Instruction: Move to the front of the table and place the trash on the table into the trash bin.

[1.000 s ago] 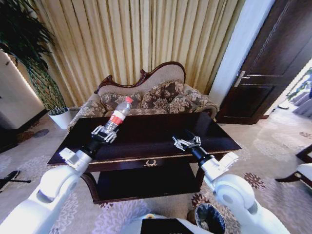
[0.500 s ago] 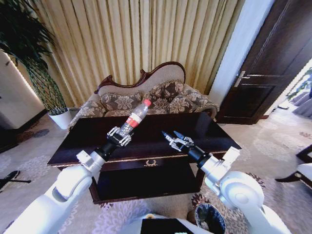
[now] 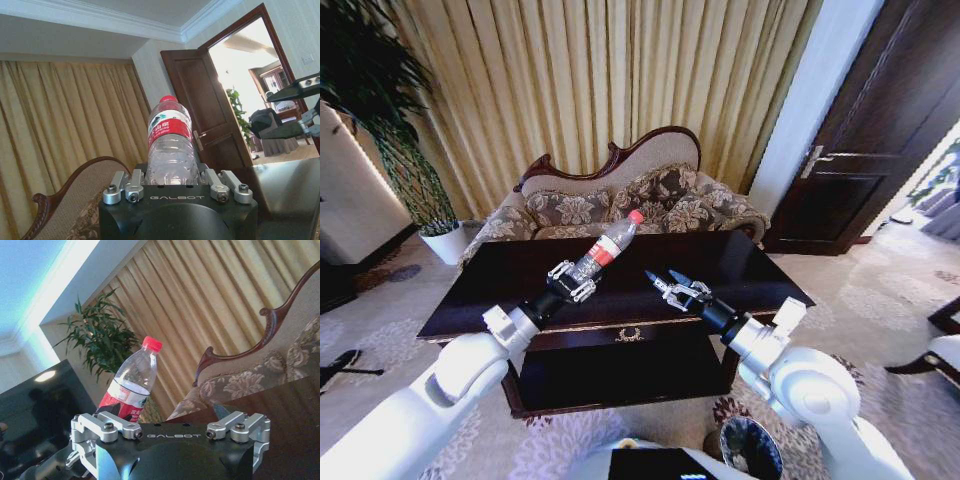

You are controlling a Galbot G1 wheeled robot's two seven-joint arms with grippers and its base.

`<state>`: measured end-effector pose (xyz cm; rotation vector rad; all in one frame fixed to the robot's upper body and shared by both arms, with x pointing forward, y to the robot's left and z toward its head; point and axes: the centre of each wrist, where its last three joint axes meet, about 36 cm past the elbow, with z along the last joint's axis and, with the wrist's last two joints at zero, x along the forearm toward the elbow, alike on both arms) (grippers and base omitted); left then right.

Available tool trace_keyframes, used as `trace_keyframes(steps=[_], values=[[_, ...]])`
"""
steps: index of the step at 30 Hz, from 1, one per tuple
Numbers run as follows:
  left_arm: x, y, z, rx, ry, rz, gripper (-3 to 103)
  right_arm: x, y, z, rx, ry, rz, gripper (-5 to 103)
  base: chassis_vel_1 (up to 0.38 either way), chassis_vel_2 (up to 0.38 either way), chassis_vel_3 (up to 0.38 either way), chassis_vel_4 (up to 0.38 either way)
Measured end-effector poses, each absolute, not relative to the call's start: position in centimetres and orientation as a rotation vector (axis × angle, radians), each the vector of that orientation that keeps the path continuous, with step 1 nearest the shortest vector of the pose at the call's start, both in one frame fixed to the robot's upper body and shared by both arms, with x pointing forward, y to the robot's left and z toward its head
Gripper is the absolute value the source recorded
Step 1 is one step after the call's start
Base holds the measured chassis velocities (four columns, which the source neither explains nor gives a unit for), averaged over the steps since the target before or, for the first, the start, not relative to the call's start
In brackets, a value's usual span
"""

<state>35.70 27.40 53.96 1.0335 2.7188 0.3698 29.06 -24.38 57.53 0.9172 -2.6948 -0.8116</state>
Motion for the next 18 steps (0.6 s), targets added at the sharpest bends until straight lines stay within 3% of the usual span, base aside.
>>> trace_keyframes(steps=[18], values=[[40.3, 25.3, 51.1, 1.125, 2.628, 0.238, 44, 28.9, -26.3, 57.8, 0.800, -2.779, -0.776, 100, 0.000, 0.000, 0.000, 0.000]])
